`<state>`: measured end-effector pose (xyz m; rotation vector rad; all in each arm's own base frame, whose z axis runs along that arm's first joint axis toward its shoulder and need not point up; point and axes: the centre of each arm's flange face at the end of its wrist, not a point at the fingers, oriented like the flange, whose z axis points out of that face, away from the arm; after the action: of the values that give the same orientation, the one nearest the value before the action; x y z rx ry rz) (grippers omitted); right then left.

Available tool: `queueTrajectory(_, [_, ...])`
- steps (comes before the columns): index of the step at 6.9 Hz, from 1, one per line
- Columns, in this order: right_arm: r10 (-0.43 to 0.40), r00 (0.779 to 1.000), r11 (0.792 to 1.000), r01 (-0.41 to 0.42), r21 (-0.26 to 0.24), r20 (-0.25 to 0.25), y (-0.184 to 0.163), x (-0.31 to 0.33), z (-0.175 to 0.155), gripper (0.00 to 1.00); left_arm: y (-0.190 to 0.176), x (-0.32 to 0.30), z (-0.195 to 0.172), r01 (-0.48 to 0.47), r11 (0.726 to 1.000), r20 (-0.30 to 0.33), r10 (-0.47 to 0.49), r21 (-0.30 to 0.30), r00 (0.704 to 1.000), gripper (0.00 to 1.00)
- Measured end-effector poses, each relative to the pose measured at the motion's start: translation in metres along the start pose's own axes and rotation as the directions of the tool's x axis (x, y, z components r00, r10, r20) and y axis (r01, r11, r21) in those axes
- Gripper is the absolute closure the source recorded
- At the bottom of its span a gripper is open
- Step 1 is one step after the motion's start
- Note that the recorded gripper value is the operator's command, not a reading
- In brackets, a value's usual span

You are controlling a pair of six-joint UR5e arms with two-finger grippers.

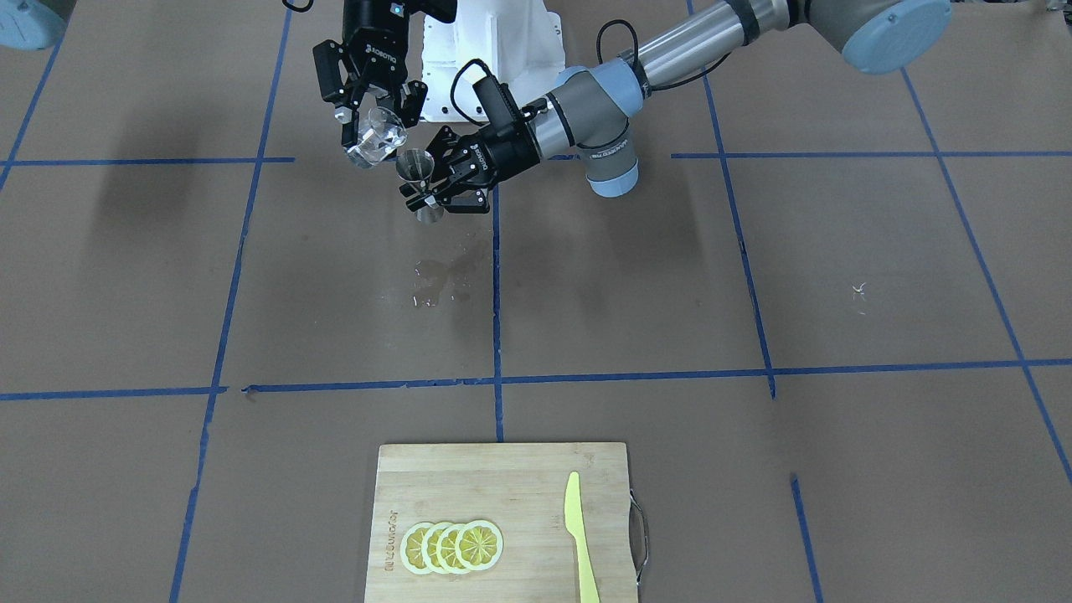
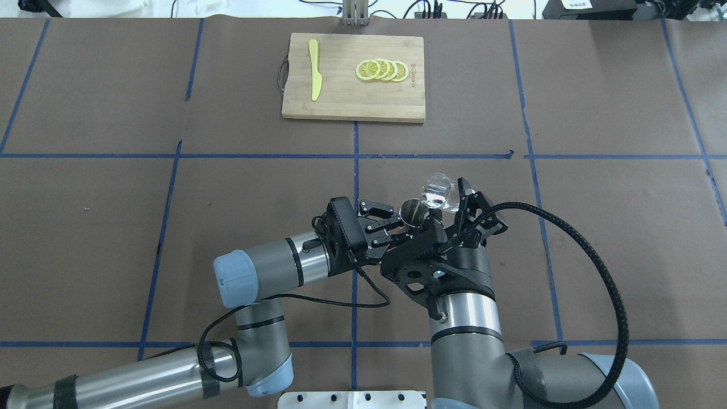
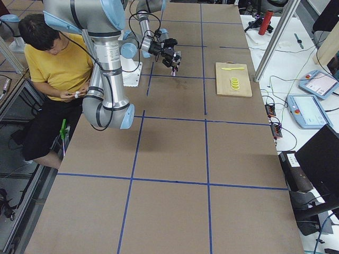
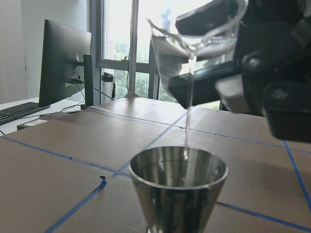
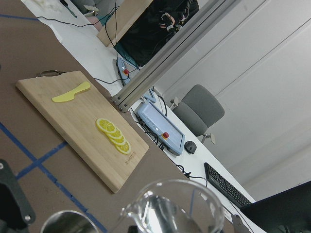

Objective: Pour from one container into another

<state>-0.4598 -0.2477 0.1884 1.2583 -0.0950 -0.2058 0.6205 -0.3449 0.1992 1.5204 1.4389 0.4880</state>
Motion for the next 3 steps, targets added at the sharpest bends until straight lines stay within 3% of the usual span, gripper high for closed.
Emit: queueTrajectory(3, [-0.026,1.0,1.0,0.026,-0.002,-0.005,-0.0028,0.0006,0.0006,1.0,0.0009,0.0042,0.0004,0.003,1.0,-0.005,-0.003,0.001,1.0,1.0])
